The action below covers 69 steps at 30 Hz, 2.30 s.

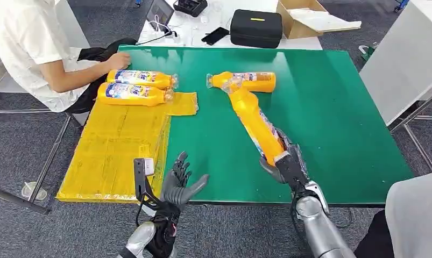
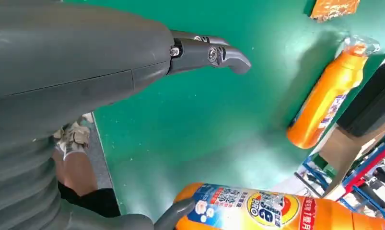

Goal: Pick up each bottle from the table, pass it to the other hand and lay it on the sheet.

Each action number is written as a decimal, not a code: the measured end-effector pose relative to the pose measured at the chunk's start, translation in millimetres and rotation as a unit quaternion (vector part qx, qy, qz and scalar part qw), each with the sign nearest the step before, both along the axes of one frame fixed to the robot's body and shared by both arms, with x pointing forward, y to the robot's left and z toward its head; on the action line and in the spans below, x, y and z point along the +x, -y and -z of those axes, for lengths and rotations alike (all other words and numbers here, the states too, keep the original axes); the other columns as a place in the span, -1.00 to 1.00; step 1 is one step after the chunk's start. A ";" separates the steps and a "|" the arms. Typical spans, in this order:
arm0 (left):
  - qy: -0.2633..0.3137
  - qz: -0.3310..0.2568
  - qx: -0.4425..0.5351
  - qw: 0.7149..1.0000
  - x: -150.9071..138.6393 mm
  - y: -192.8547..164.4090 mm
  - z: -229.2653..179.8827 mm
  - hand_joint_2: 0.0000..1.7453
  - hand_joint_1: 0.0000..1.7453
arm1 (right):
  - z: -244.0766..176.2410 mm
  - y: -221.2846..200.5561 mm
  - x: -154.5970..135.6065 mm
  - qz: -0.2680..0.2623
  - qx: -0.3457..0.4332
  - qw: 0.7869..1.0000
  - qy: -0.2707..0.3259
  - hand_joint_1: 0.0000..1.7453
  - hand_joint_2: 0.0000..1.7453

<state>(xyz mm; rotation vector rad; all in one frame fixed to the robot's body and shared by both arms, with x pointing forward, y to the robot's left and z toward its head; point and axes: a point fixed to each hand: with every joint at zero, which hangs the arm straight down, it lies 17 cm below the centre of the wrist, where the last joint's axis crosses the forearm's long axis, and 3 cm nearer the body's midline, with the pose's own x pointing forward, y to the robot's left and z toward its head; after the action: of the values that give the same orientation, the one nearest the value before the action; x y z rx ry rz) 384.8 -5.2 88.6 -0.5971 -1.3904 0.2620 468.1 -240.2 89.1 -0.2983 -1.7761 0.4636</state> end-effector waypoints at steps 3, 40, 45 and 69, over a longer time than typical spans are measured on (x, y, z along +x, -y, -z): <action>0.000 0.000 0.001 1.000 -0.1 -0.7 0.7 1.00 -1.00 | -1.6 0.2 -0.9 0.001 0.002 1.000 0.002 1.00 1.00; 0.072 0.037 -0.136 0.987 34.8 1.4 -81.6 1.00 -1.00 | -21.5 -195.5 -58.9 -0.232 -0.045 0.970 0.059 1.00 1.00; 0.081 0.032 -0.152 0.984 36.8 -3.7 -88.1 1.00 1.00 | -22.2 -201.8 -61.4 -0.244 -0.038 0.967 0.057 1.00 1.00; 0.115 -0.003 -0.142 0.983 37.4 -20.6 -97.6 1.00 1.00 | -19.0 -211.7 -65.6 -0.259 -0.009 0.965 0.035 -1.00 1.00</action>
<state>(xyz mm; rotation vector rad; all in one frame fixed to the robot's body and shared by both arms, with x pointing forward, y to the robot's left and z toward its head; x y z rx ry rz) 422.1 15.4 186.2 -0.8812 -1.5905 0.4096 402.5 -28.5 108.1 0.1492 -1.9161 0.8465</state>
